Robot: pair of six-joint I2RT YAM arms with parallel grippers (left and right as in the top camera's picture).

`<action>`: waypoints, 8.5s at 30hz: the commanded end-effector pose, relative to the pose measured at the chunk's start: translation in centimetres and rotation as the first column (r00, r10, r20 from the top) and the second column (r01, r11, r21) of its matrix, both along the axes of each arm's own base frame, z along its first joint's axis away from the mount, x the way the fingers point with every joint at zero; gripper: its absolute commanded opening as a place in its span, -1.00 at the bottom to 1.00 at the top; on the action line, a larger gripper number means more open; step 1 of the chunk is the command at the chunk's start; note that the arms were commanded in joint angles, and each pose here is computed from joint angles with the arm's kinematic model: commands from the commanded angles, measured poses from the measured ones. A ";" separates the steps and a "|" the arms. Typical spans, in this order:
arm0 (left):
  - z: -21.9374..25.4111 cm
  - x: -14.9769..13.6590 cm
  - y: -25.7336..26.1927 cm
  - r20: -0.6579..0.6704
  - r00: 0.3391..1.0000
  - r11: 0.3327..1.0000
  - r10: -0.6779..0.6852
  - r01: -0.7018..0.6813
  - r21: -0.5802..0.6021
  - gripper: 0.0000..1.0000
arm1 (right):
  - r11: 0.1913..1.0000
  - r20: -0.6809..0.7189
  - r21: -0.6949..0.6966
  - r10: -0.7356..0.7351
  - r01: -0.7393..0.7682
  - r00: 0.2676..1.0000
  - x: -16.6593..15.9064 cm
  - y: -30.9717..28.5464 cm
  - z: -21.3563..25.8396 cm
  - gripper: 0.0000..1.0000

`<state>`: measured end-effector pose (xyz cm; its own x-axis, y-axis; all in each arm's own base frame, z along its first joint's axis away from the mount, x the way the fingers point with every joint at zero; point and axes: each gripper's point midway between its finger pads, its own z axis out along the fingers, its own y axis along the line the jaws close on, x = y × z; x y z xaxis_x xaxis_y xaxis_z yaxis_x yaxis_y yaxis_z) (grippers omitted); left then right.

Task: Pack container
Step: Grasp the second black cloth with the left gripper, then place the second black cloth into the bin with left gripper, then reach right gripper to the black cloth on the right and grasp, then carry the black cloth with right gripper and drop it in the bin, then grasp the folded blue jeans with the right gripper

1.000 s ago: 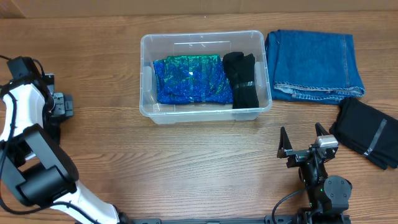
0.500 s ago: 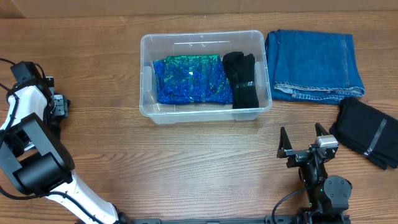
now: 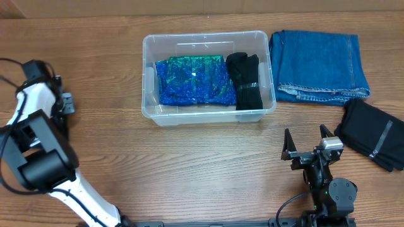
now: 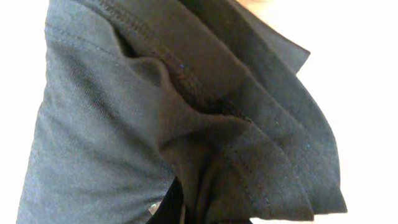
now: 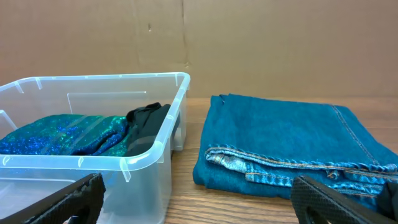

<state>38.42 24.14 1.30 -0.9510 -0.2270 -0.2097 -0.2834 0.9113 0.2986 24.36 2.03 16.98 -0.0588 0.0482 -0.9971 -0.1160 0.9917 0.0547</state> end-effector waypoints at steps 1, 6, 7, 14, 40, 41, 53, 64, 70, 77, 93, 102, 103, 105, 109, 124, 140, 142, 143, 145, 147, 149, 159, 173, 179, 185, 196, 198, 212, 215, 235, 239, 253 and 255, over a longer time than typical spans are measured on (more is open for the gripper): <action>3.2 5.9 -5.9 0.114 0.993 0.995 0.007 0.004 -0.095 -0.92 | 1.000 0.007 0.007 -0.009 0.009 1.000 0.0 -0.2 0.1 1.00; 15.4 11.3 -12.3 0.282 0.959 0.986 -0.014 0.060 -0.153 -0.92 | 1.000 0.007 0.007 -0.009 0.009 1.000 0.0 -0.2 0.1 1.00; 18.7 11.9 -14.3 0.326 0.944 0.983 -0.043 0.098 -0.155 -0.92 | 1.000 0.007 0.007 -0.009 0.009 1.000 0.0 -0.2 0.1 1.00; 32.0 10.9 -23.0 0.543 0.836 0.961 -0.085 0.212 -0.177 -0.92 | 1.000 0.007 0.007 -0.009 0.009 1.000 0.0 -0.2 0.1 1.00; 11.1 9.7 -58.6 0.331 0.943 0.863 0.028 0.144 -0.484 -0.92 | 1.000 0.007 0.007 -0.009 0.009 1.000 0.0 -0.2 0.1 1.00; 11.2 9.7 -58.9 0.333 0.943 0.855 0.028 0.150 -0.497 -0.59 | 1.000 0.007 0.007 -0.009 0.009 1.000 0.0 -0.2 0.1 1.00; 19.7 10.2 -60.9 0.506 0.851 0.752 -0.141 0.425 -0.503 0.29 | 1.000 0.007 0.007 -0.009 0.009 1.000 0.0 -0.2 0.1 1.00; 9.1 9.9 -58.6 0.348 0.897 0.852 -0.272 0.393 -0.346 -0.72 | 1.000 0.007 0.007 -0.009 0.009 1.000 0.0 -0.2 0.1 1.00; 5.3 11.6 -58.3 0.383 0.875 0.859 -0.298 0.421 -0.293 -0.78 | 1.000 0.007 0.007 -0.009 0.009 1.000 0.0 -0.2 0.1 1.00; 17.9 11.8 -57.0 0.505 0.804 0.827 -0.314 0.493 -0.271 -0.49 | 1.000 0.007 0.007 -0.009 0.009 1.000 0.0 -0.2 0.1 1.00; 28.6 11.4 -28.2 0.468 0.880 0.921 0.085 0.110 -0.374 1.00 | 1.000 0.008 0.006 -0.010 0.010 1.000 0.0 -0.2 0.1 1.00; 28.0 11.0 -17.1 0.456 0.881 0.953 0.126 0.020 -0.303 1.00 | 0.996 0.066 0.040 -0.085 0.082 0.994 0.1 -1.5 1.6 1.00; 28.0 10.9 -16.4 0.456 0.880 0.955 0.136 0.006 -0.297 1.00 | 0.997 0.086 0.050 -0.061 0.057 0.994 0.1 -1.0 2.2 1.00; 28.0 10.7 -14.8 0.456 0.876 0.965 0.156 -0.036 -0.260 1.00 | 0.999 0.100 0.049 -0.020 0.015 0.995 -0.2 -0.3 3.2 1.00; 28.1 10.5 -14.3 0.456 0.875 0.968 0.163 -0.052 -0.245 1.00 | 0.998 0.041 0.052 -0.038 0.036 0.998 -2.2 -0.6 7.9 1.00; 28.1 10.6 -14.3 0.456 0.875 0.968 0.162 -0.051 -0.245 1.00 | 0.934 -0.683 0.200 -0.085 0.297 0.725 2.6 -2.5 8.1 1.00; 28.1 10.6 -14.3 0.456 0.875 0.968 0.162 -0.051 -0.245 1.00 | -0.067 -0.969 0.092 -0.234 0.993 0.074 -2.4 -21.7 -10.4 1.00; 28.1 10.6 -14.3 0.456 0.875 0.968 0.162 -0.051 -0.245 1.00 | -0.068 -0.965 0.107 -0.247 0.992 0.088 -1.8 -22.3 -11.8 1.00; 28.1 10.6 -14.3 0.456 0.875 0.968 0.162 -0.051 -0.245 1.00 | -0.067 -0.963 0.114 -0.252 0.991 0.093 -1.5 -22.6 -12.3 1.00; 28.1 10.6 -14.3 0.456 0.875 0.968 0.162 -0.051 -0.245 1.00 | -0.067 -0.960 0.120 -0.261 0.991 0.098 -0.9 -23.2 -13.1 1.00; 28.1 10.6 -14.3 0.456 0.875 0.968 0.162 -0.051 -0.245 1.00 | -0.067 -0.960 0.120 -0.262 0.990 0.099 -0.5 -23.5 -13.7 1.00; 28.1 10.6 -14.3 0.456 0.875 0.968 0.162 -0.051 -0.245 1.00 | -0.066 -0.959 0.123 -0.264 0.990 0.101 -0.2 -23.8 -14.2 0.90; 28.1 10.6 -14.3 0.456 0.875 0.968 0.162 -0.051 -0.245 1.00 | -0.048 -0.974 0.015 -0.225 0.999 0.004 -0.9 -23.9 -18.5 -0.36; 28.1 10.6 -14.3 0.456 0.875 0.968 0.162 -0.051 -0.245 1.00 | 0.263 -0.885 0.299 -0.284 0.917 0.369 1.9 -21.6 -5.2 -0.93; 28.1 10.6 -14.3 0.456 0.875 0.968 0.162 -0.051 -0.245 1.00 | 0.548 -0.665 0.508 -0.241 0.665 0.707 1.6 -15.4 6.7 -0.92; 28.1 10.6 -14.3 0.456 0.875 0.968 0.162 -0.051 -0.245 1.00 | 0.715 -0.385 0.641 -0.014 0.278 0.923 0.7 -6.7 14.9 -0.92; 28.1 10.6 -14.3 0.456 0.875 0.968 0.162 -0.051 -0.245 1.00 | 0.795 -0.283 0.606 0.200 0.014 0.938 5.3 3.1 17.6 -0.92; 28.1 10.6 -14.3 0.456 0.875 0.968 0.162 -0.051 -0.245 1.00 | 0.800 -0.304 0.600 0.208 0.017 0.930 6.9 4.9 16.7 -0.92; 28.1 10.6 -14.3 0.456 0.875 0.968 0.162 -0.051 -0.245 1.00 | 0.729 -0.316 0.664 0.070 0.167 0.946 17.1 22.4 8.1 -0.92; 28.1 10.6 -14.3 0.456 0.875 0.968 0.162 -0.051 -0.245 1.00 | 0.622 -0.255 0.768 0.076 0.154 0.964 18.6 23.5 8.3 -0.92; 28.1 10.6 -14.3 0.456 0.875 0.968 0.162 -0.051 -0.245 1.00 | 0.630 -0.359 0.768 0.276 0.115 0.891 19.4 32.8 3.5 1.00; 28.1 10.6 -14.3 0.456 0.875 0.968 0.162 -0.051 -0.245 1.00 | 0.853 -0.427 0.522 0.252 0.010 0.868 17.4 32.4 4.4 1.00; 28.1 10.6 -14.3 0.456 0.875 0.968 0.162 -0.051 -0.245 1.00 | 0.883 -0.691 0.205 -0.175 0.423 0.701 15.8 5.8 8.5 1.00; 28.1 10.6 -14.3 0.456 0.875 0.968 0.162 -0.051 -0.245 1.00 | 0.734 -0.812 0.250 -0.196 0.631 0.550 15.3 0.5 4.4 1.00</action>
